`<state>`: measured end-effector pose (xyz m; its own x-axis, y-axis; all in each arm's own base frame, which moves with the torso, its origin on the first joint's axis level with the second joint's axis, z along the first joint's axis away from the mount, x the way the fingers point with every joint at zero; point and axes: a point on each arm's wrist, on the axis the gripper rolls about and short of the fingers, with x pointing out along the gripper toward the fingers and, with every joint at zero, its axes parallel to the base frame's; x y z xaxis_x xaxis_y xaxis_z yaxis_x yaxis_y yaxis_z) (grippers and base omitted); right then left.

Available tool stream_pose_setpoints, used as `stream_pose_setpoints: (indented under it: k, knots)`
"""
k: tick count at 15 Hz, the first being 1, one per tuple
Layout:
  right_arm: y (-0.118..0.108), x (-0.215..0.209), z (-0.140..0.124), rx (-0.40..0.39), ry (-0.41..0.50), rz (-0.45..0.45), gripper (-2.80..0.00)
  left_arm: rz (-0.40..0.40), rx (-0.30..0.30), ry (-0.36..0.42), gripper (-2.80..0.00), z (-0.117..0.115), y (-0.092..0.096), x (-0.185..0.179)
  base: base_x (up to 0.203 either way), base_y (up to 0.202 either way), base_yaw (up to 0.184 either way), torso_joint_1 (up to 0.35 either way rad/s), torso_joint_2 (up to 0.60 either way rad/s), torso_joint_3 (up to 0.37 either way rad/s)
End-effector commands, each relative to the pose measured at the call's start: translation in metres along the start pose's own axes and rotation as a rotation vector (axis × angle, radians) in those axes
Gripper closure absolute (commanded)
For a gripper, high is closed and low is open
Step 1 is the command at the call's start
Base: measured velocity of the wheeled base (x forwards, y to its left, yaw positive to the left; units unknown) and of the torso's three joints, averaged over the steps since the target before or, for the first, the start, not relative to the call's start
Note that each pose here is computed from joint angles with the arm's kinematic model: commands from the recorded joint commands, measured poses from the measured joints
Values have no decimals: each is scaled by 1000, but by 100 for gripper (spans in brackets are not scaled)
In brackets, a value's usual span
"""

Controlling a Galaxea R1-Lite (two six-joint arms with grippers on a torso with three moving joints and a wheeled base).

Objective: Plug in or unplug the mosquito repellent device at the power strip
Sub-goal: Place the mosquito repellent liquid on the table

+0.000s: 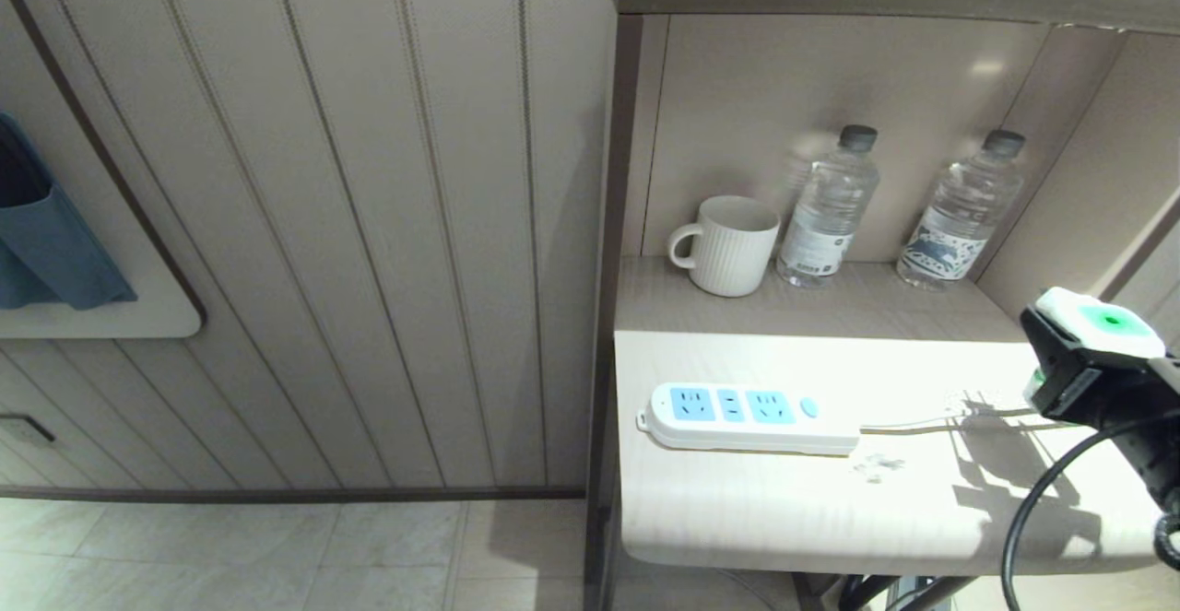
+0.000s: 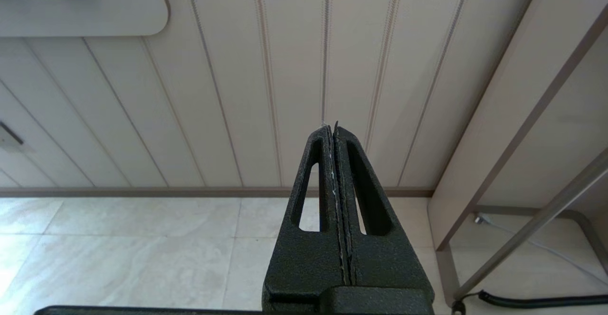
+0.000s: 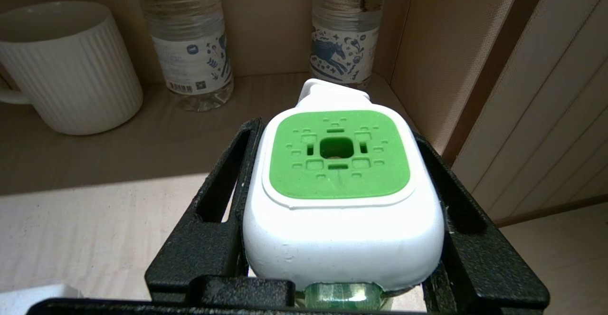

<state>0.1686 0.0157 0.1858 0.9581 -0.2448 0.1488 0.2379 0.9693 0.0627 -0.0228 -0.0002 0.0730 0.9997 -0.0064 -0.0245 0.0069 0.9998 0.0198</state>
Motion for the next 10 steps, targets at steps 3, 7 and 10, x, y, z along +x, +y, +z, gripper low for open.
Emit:
stream_pose_setpoints:
  k: [3, 7, 10]
  knots:
    - [3, 26, -15, 8, 35, -38, 0, 0, 0, 2, 0, 0, 0, 0, 0, 0, 0, 0, 0, 0]
    - [2, 49, -34, 4, -12, -94, 0, 0, 0, 2, 0, 0, 0, 0, 0, 0, 0, 0, 0, 0]
    - [4, 63, -33, 10, -42, -117, 0, 0, 0, 2, 0, 0, 0, 0, 0, 0, 0, 0, 0, 0]
